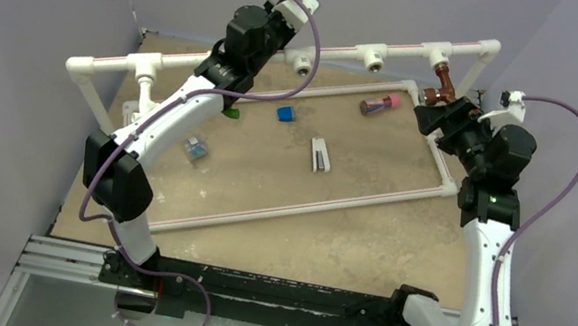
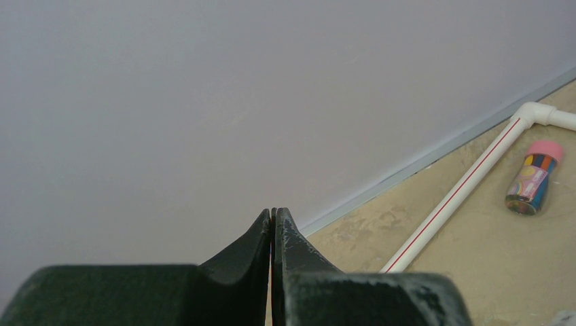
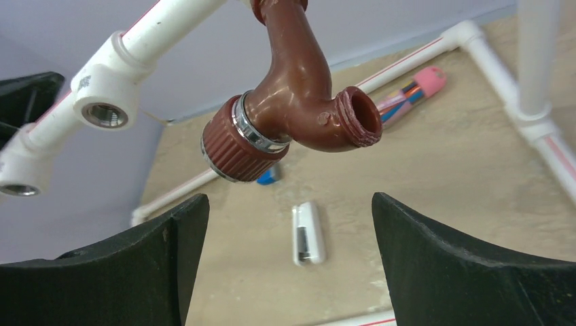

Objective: Install the water faucets

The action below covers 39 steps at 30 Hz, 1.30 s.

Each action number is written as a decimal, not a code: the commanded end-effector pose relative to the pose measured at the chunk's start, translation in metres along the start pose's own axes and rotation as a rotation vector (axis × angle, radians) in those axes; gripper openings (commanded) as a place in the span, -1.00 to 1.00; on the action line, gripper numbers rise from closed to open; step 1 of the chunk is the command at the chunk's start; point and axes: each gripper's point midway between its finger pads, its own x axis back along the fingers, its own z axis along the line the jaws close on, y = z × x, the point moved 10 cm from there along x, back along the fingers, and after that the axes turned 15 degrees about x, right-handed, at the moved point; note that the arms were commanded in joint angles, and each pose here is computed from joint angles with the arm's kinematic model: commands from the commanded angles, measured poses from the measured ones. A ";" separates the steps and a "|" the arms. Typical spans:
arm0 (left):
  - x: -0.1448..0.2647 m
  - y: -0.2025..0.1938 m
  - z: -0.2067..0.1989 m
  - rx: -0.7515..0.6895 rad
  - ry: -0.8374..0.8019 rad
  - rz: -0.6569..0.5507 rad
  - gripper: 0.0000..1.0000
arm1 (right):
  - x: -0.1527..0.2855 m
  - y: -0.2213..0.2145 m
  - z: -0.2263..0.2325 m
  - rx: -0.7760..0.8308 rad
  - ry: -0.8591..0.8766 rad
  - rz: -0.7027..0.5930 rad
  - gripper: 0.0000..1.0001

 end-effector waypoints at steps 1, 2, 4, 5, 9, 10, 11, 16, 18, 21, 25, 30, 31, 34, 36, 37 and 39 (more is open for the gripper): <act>-0.003 -0.046 -0.037 0.000 -0.176 0.170 -1.00 | 0.021 0.018 0.000 0.226 -0.086 -0.024 0.78; -0.003 -0.046 -0.036 -0.001 -0.173 0.169 -1.00 | 0.023 0.020 0.000 0.257 -0.108 -0.015 0.78; -0.003 -0.045 -0.036 -0.001 -0.174 0.167 -1.00 | 0.027 0.025 0.004 0.301 -0.116 -0.023 0.78; -0.003 -0.046 -0.036 0.001 -0.173 0.168 -1.00 | 0.028 0.027 0.006 0.328 -0.129 -0.025 0.78; -0.002 -0.044 -0.036 0.006 -0.173 0.166 -1.00 | 0.038 0.038 0.015 0.489 -0.179 -0.058 0.77; -0.002 -0.044 -0.036 0.007 -0.168 0.165 -1.00 | 0.040 0.039 0.017 0.555 -0.172 -0.061 0.77; -0.002 -0.044 -0.036 0.008 -0.164 0.165 -1.00 | 0.040 0.038 0.022 0.610 -0.143 -0.054 0.78; -0.003 -0.044 -0.036 0.013 -0.160 0.169 -1.00 | 0.046 0.053 0.034 0.841 -0.133 -0.032 0.78; -0.003 -0.045 -0.035 0.012 -0.154 0.169 -1.00 | 0.051 0.061 0.038 0.922 -0.137 -0.049 0.78; -0.005 -0.046 -0.034 0.008 -0.124 0.169 -1.00 | 0.054 0.069 0.043 1.059 -0.132 -0.058 0.78; -0.008 -0.042 -0.030 0.016 -0.060 0.143 -1.00 | 0.047 0.069 0.044 1.211 -0.135 -0.050 0.78; -0.008 -0.028 -0.015 0.052 0.062 0.050 -0.99 | 0.043 0.060 0.046 1.333 -0.097 -0.031 0.80; -0.009 -0.024 -0.010 0.068 0.084 0.035 -0.99 | 0.042 0.058 0.046 1.362 -0.089 -0.031 0.79; -0.011 0.000 0.004 0.112 0.124 -0.015 -0.96 | 0.043 0.050 0.046 1.462 -0.062 -0.056 0.80; -0.010 0.016 0.013 0.123 0.158 -0.057 -0.91 | 0.047 0.045 0.046 1.517 -0.047 -0.079 0.82; -0.010 0.025 0.016 0.129 0.164 -0.080 -0.87 | 0.046 0.043 0.045 1.546 -0.045 -0.081 0.83; -0.007 0.039 0.025 0.146 0.186 -0.118 -0.81 | 0.047 0.036 0.043 1.600 -0.056 -0.078 0.84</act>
